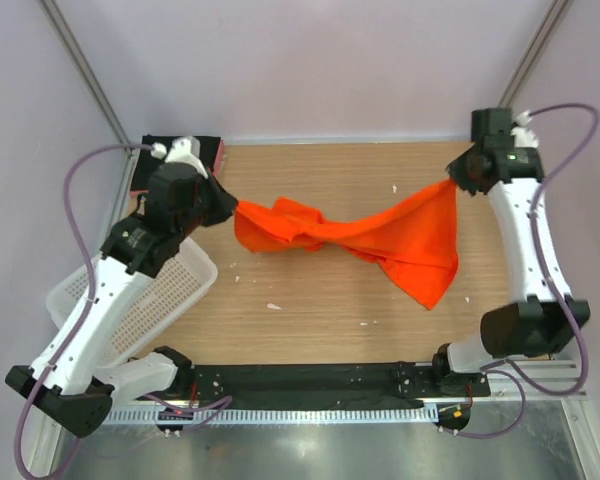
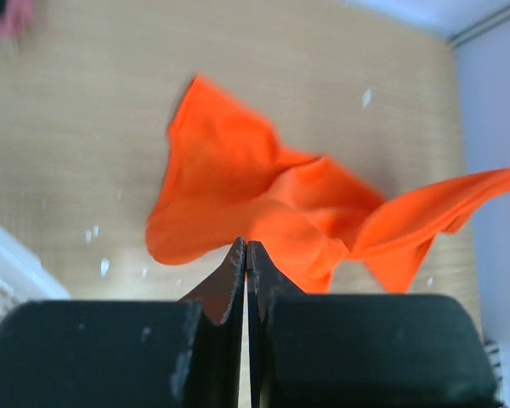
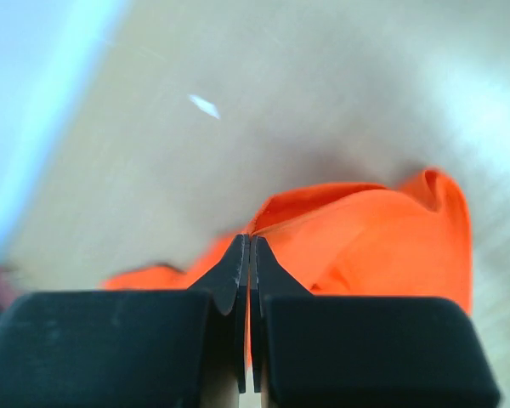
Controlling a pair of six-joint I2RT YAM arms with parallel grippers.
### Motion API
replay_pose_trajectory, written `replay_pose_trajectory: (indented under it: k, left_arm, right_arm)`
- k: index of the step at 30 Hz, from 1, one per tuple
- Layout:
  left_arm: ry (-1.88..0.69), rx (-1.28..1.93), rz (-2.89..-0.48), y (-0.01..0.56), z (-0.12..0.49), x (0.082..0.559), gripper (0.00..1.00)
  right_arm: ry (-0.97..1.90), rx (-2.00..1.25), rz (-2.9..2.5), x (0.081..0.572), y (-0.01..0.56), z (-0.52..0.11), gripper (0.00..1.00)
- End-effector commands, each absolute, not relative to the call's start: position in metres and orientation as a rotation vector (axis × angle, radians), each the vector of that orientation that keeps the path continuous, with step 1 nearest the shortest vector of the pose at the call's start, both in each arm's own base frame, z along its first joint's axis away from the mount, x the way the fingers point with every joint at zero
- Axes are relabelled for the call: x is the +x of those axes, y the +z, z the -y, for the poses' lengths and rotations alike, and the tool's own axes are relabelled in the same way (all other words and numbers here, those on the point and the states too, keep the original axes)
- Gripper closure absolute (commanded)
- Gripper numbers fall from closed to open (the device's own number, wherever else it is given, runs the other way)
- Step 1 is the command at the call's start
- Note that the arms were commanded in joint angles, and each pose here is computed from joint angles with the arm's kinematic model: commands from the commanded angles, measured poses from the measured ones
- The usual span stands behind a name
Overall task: Fold and stack the t-shirts
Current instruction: Flatten the tshirt out
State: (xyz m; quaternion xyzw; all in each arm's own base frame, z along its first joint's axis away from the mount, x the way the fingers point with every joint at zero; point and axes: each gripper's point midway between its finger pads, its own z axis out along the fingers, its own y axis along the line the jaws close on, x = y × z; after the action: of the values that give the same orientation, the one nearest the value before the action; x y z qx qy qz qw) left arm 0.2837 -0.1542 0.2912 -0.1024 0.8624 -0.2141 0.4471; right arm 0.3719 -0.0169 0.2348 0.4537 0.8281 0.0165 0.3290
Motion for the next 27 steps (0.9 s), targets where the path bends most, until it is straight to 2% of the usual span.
replay_pose_trajectory:
  k: [1, 2, 3, 7, 13, 17, 21, 24, 27]
  left_arm:
    - [-0.491, -0.215, -1.875, 0.396, 0.136, 0.298, 1.0]
    - [-0.512, -0.216, -1.783, 0.438, 0.13, 0.293, 1.0]
    - [-0.522, -0.218, -1.762, 0.452, 0.128, 0.288, 1.0]
    - [-0.705, -0.206, -1.568, 0.531, 0.122, 0.246, 1.0]
    - [-1.019, -0.129, -1.471, 0.558, 0.134, 0.179, 1.0]
    - [-1.144, -0.083, -1.409, 0.572, 0.131, 0.137, 1.0]
    - [-1.204, -0.042, -1.279, 0.604, 0.118, 0.103, 1.0]
    - [-1.181, -0.027, -1.225, 0.623, 0.111, 0.095, 1.0]
    - [-1.105, -0.031, -1.238, 0.623, 0.112, 0.115, 1.0]
  right_arm:
    - [0.092, 0.994, -1.931, 0.347, 0.363, 0.028, 0.99]
    - [0.111, 0.968, -1.894, 0.342, 0.385, 0.029, 0.99]
    - [0.148, 0.936, -1.821, 0.329, 0.422, 0.028, 0.99]
    - [0.163, 0.878, -1.715, 0.284, 0.472, 0.031, 0.99]
    - [0.216, 0.809, -1.584, 0.198, 0.498, 0.03, 0.99]
    - [0.346, 0.732, -1.48, 0.143, 0.521, 0.014, 0.99]
    - [0.426, 0.704, -1.362, 0.108, 0.549, 0.009, 0.99]
    - [0.4, 0.735, -1.319, 0.107, 0.56, 0.018, 0.99]
    - [0.34, 0.792, -1.341, 0.133, 0.553, 0.028, 0.99]
